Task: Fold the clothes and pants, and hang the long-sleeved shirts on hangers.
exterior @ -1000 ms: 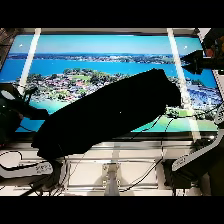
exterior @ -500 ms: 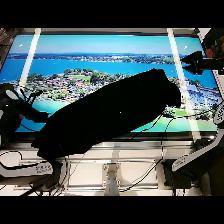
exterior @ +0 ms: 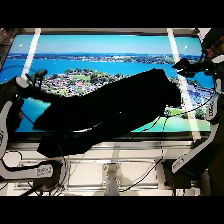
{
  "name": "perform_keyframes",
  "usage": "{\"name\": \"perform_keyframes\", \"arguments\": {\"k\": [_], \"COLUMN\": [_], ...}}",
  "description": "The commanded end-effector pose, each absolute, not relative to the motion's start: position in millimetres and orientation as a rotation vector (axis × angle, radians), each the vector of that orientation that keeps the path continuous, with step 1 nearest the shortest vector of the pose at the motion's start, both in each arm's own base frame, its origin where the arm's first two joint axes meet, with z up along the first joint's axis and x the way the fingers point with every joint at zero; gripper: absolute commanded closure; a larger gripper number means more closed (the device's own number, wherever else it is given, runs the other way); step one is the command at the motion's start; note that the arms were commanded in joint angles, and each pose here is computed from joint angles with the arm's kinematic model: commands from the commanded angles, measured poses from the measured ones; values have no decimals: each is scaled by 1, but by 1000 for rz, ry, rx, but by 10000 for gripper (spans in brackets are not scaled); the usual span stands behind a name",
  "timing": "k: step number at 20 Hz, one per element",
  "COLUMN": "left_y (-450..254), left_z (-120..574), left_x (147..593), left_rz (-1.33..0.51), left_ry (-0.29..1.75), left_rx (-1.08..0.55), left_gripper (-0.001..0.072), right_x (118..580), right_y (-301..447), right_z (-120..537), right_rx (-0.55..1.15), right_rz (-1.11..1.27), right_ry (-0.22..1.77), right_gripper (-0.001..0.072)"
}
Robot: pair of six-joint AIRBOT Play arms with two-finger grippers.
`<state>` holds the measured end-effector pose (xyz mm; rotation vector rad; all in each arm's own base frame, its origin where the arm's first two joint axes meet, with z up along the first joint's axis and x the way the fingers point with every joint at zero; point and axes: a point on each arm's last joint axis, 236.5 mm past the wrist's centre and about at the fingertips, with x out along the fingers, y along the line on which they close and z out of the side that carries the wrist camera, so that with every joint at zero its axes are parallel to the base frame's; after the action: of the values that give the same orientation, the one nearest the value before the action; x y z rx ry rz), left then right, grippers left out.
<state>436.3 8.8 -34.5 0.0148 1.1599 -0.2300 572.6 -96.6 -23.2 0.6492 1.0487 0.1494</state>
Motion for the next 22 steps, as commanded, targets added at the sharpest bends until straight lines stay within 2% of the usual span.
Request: {"name": "perform_keyframes", "arguments": {"k": [1, 4, 10, 19, 21, 22], "left_y": [6, 22, 25, 24, 23, 23], "left_z": [39, 29, -27, -32, -33, -34], "left_x": [527, 547, 549, 547, 545, 544], "left_rz": [-55, 44, 66, 78, 76, 77], "left_ry": [836, 870, 977, 989, 998, 1006], "left_rx": [83, 110, 70, 46, 48, 48], "left_gripper": [702, 702, 700, 699, 699, 699], "right_x": [564, 564, 561, 565, 564, 564], "right_y": [-95, -100, -89, -51, -44, -41], "right_z": [-34, -29, -56, -84, -90, -90], "right_rx": [620, 618, 642, 628, 618, 615], "right_rz": [155, 155, 170, 238, 247, 251], "right_ry": [1107, 1103, 1159, 1212, 1227, 1229], "right_gripper": [130, 130, 130, 150, 180, 266]}}
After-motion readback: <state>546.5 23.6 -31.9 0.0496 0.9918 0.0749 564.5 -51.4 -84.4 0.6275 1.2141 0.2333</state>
